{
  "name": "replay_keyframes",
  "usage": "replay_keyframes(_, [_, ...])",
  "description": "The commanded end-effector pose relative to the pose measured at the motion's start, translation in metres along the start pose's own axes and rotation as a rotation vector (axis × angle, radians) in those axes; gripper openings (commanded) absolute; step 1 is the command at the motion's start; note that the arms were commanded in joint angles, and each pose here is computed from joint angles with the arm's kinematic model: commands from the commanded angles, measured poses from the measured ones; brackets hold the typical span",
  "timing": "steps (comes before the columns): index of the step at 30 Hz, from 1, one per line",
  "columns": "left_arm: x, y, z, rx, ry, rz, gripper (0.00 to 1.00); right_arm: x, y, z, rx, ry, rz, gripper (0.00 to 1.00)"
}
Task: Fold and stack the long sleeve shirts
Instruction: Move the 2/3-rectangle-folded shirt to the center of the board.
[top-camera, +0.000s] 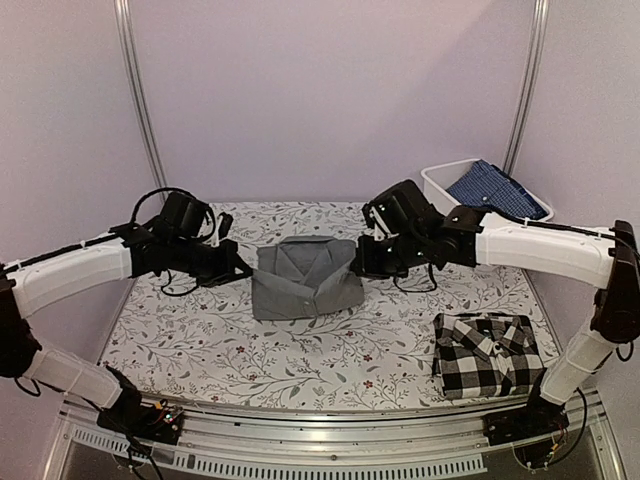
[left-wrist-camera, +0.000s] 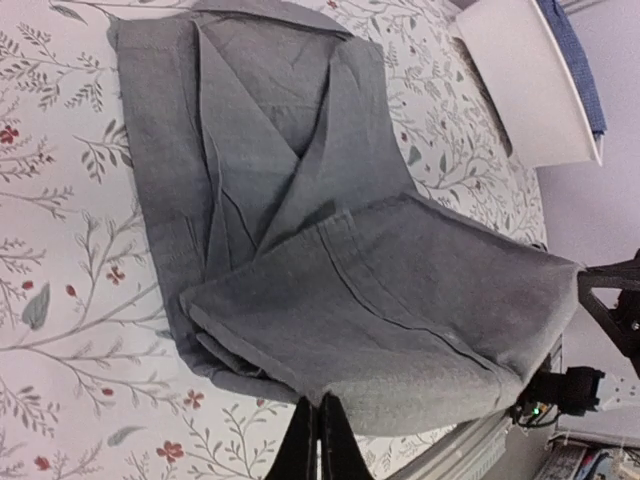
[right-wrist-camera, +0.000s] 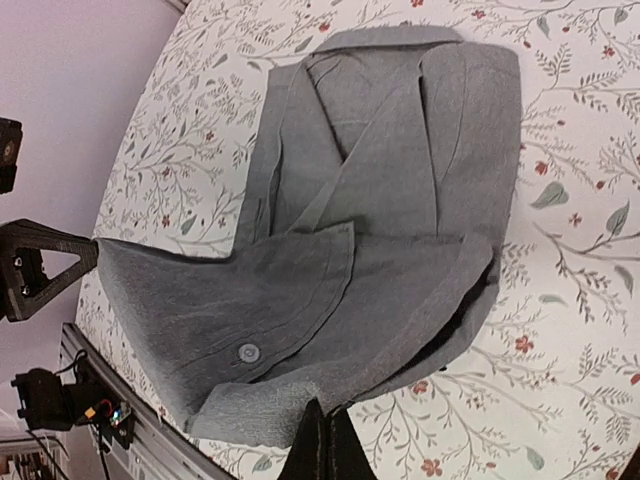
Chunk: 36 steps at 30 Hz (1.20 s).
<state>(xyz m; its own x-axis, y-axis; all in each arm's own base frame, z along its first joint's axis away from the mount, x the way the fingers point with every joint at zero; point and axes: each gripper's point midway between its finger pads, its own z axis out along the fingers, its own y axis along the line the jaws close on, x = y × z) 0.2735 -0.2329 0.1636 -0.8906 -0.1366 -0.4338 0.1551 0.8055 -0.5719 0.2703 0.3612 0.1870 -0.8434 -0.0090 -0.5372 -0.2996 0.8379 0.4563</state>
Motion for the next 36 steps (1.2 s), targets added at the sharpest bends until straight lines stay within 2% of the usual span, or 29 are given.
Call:
replay_keyframes(1, [-0.067,0.043,0.045,-0.040,-0.060,0.017,0.00,-0.073,-0.042,0.046,0.065,-0.101,-0.005,0.00])
replay_keyframes(3, [-0.081,0.066,0.088,-0.047,-0.020,-0.008,0.00,-0.098,-0.057,0.072,0.055,-0.116,0.006,0.00])
replay_keyframes(7, [-0.096,0.092,0.149,-0.081,0.025,-0.015,0.00,-0.105,-0.101,0.146,0.096,-0.062,0.006,0.00])
replay_keyframes(10, [-0.096,0.103,0.173,-0.088,0.035,-0.034,0.00,-0.092,-0.122,0.183,0.109,-0.021,0.006,0.00])
replay_keyframes(14, [-0.081,0.102,0.181,-0.067,0.053,-0.050,0.00,-0.053,-0.141,0.201,0.113,0.051,0.033,0.00])
replay_keyframes(20, [-0.036,0.080,0.172,-0.010,0.097,-0.037,0.00,0.001,-0.140,0.167,0.111,0.059,0.107,0.00])
replay_keyframes(26, [0.006,0.047,0.131,0.051,0.084,-0.019,0.00,0.059,-0.113,0.116,0.117,0.076,0.102,0.00])
replay_keyframes(31, [0.027,0.028,0.093,0.055,0.076,0.007,0.00,0.079,-0.104,0.066,0.154,0.010,0.118,0.00])
replay_keyframes(36, [0.035,0.019,0.068,0.093,0.059,0.003,0.00,0.069,-0.099,0.029,0.151,-0.077,0.122,0.00])
